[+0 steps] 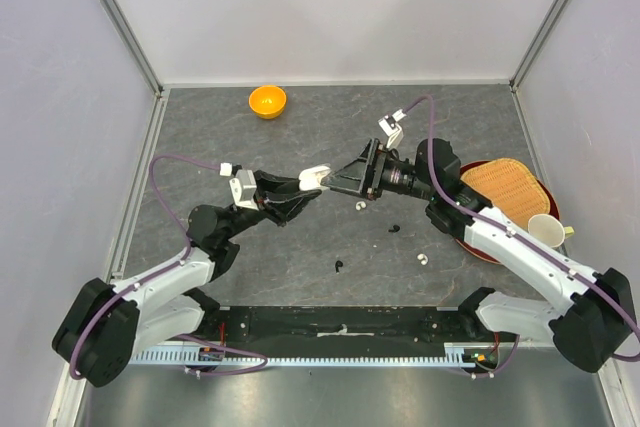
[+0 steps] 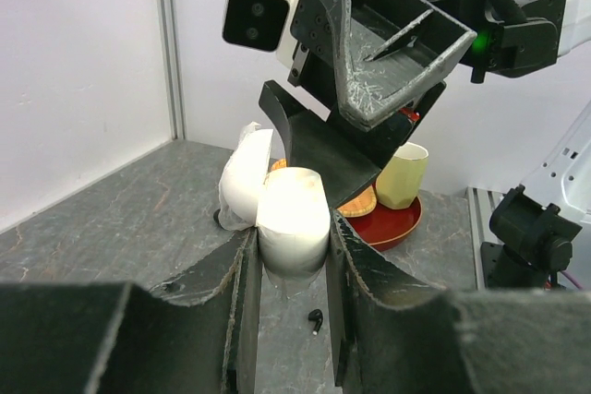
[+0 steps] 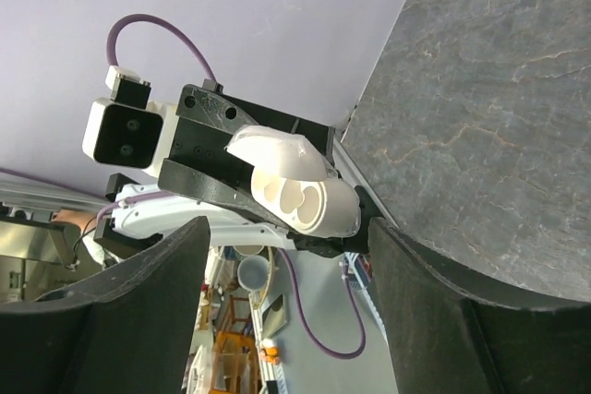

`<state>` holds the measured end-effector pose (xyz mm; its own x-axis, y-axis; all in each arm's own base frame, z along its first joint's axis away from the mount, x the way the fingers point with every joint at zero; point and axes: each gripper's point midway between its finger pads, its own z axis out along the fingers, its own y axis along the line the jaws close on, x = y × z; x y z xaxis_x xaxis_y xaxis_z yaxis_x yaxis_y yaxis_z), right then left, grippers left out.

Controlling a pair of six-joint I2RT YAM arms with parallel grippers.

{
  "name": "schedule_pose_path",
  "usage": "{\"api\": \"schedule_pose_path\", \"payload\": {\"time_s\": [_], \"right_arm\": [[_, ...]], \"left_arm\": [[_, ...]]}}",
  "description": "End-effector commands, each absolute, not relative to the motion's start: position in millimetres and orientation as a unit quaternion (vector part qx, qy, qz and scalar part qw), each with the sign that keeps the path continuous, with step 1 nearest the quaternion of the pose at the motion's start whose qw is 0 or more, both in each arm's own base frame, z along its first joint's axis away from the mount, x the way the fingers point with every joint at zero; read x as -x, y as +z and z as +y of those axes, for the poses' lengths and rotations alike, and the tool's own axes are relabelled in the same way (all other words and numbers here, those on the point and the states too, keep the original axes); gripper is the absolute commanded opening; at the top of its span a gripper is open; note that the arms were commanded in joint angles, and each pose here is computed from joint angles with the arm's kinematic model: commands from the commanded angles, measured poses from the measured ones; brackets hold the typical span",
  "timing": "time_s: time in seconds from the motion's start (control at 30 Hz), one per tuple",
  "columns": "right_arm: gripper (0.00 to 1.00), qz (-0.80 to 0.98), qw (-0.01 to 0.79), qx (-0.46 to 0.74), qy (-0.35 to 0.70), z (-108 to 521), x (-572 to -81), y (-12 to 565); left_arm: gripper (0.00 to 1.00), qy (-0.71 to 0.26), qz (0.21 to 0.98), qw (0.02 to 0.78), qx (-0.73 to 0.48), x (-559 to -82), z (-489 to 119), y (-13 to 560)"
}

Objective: Insert the wireless bluetooth earbuds into the charging case
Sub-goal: Open the charging case.

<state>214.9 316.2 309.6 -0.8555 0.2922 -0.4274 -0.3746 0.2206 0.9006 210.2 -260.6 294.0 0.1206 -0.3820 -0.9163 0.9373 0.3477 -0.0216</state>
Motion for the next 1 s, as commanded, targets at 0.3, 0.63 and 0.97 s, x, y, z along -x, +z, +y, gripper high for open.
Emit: {"api": "schedule_pose_path", "payload": {"time_s": [0.3,0.63,0.97], "right_arm": [[0.59,0.705,0.234,0.019,0.669,329.1,-218.1,311.6],[0.39,0.695,0.226,0.013,0.682,331.3,-218.7,311.7],[0.17,0.694,0.229,0.022,0.682,331.3,-217.1,312.6]], "left_arm": [[0.02,-0.475,0.41,0.71,-0.319,-210.7,-263.4,322.2],[0.02,-0.48,0.413,0.704,-0.322,-209.2,-264.9,319.3],[0.02,-0.486,0.424,0.696,-0.315,-211.8,-266.5,317.4]]}}
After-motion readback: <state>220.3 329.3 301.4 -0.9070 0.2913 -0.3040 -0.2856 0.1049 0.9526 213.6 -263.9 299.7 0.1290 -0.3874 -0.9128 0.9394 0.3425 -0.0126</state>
